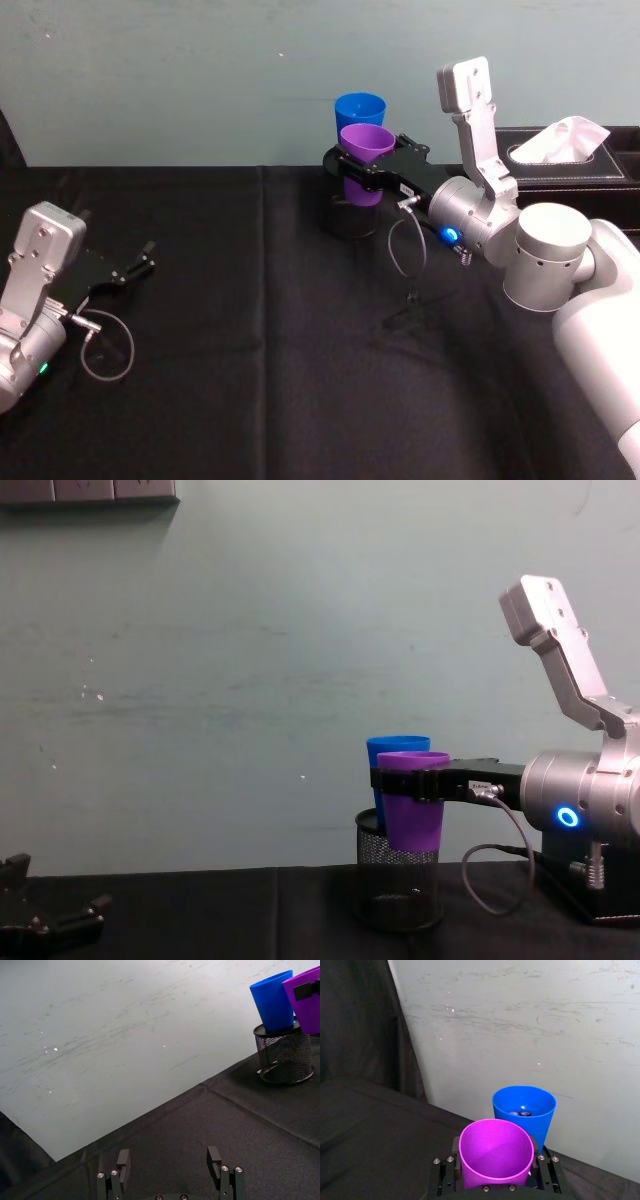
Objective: Pick up one cup with a gripper and tap it against the other cup.
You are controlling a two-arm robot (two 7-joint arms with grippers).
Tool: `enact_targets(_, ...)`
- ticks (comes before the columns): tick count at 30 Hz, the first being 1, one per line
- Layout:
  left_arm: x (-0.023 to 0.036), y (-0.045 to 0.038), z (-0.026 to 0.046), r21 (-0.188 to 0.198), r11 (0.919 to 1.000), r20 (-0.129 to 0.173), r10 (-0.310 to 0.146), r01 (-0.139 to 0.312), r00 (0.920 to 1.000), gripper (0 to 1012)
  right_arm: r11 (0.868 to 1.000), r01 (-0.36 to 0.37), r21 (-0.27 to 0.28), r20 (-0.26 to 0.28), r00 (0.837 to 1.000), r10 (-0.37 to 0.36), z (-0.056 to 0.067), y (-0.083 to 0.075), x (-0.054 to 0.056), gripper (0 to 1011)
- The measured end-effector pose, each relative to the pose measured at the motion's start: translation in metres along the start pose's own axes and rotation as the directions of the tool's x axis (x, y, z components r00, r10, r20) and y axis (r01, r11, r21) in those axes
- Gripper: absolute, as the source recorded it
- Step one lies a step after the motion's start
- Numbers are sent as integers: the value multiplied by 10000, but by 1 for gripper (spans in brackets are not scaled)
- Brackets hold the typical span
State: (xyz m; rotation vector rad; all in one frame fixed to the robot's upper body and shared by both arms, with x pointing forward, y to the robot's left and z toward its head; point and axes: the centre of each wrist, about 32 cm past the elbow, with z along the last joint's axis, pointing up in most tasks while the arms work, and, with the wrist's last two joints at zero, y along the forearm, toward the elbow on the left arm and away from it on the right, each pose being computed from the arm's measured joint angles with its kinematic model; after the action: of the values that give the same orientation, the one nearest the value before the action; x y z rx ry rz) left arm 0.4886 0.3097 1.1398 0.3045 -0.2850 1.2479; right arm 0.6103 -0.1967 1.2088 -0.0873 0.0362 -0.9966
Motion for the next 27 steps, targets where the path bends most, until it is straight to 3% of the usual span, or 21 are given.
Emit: enact_targets(27, 0, 0, 0, 0, 10000, 0, 0, 0, 10000, 1000, 10000, -1, 0, 0, 10000, 1, 0, 0, 0, 742)
